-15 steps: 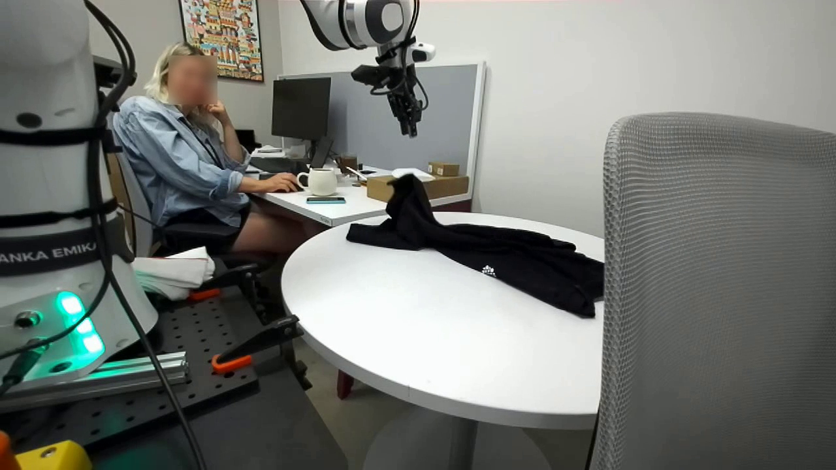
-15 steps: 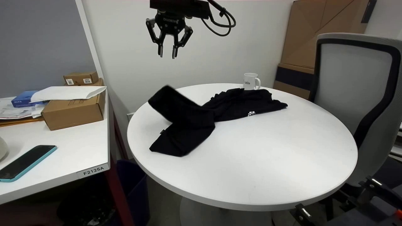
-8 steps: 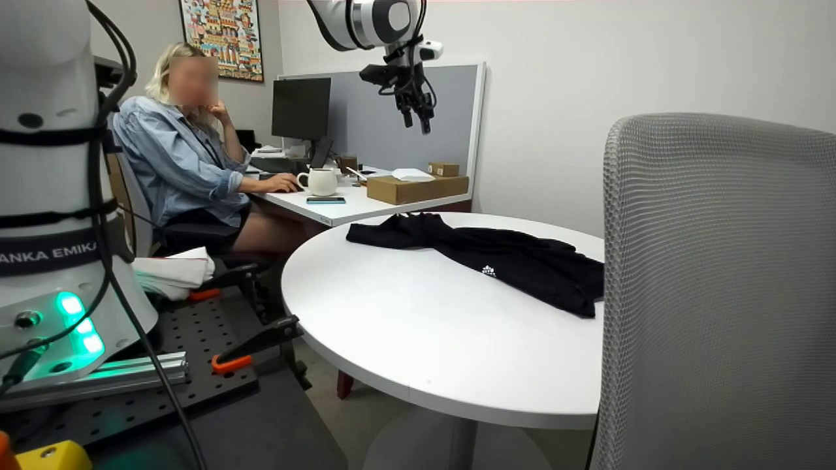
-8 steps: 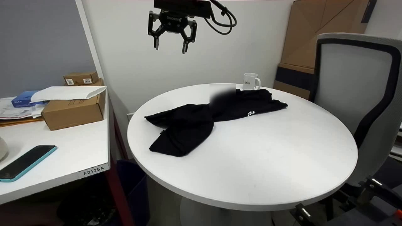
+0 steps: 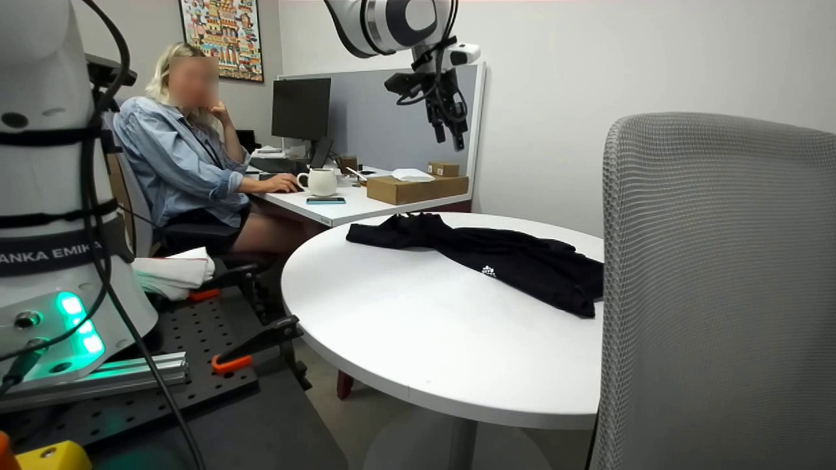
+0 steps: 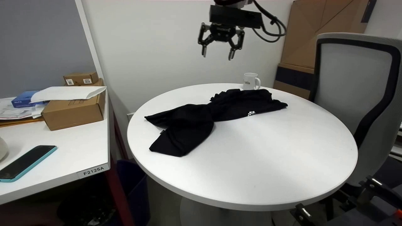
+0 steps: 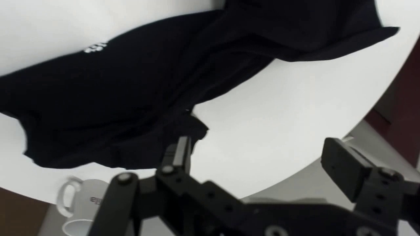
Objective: Fold the shirt from right to left then top to bottom
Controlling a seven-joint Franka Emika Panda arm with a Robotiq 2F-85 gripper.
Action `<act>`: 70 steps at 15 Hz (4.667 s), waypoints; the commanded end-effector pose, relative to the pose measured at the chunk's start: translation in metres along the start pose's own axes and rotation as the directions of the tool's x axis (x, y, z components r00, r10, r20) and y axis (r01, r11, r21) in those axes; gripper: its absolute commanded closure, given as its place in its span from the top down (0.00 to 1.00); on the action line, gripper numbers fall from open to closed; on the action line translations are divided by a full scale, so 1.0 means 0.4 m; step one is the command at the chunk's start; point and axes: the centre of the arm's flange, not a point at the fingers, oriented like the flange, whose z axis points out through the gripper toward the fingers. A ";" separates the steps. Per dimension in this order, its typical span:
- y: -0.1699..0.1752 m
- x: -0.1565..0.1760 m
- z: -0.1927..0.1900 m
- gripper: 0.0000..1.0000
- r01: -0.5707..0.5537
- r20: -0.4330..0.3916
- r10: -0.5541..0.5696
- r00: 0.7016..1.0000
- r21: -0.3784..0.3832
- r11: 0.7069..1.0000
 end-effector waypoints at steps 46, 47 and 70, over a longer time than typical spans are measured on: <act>0.917 0.250 0.643 1.00 0.023 0.335 0.010 0.942 -0.095 0.995; 0.909 0.253 0.635 1.00 0.021 0.332 0.010 0.943 -0.092 0.996; 0.787 0.366 0.210 0.01 0.017 0.206 -0.008 0.978 -0.041 0.999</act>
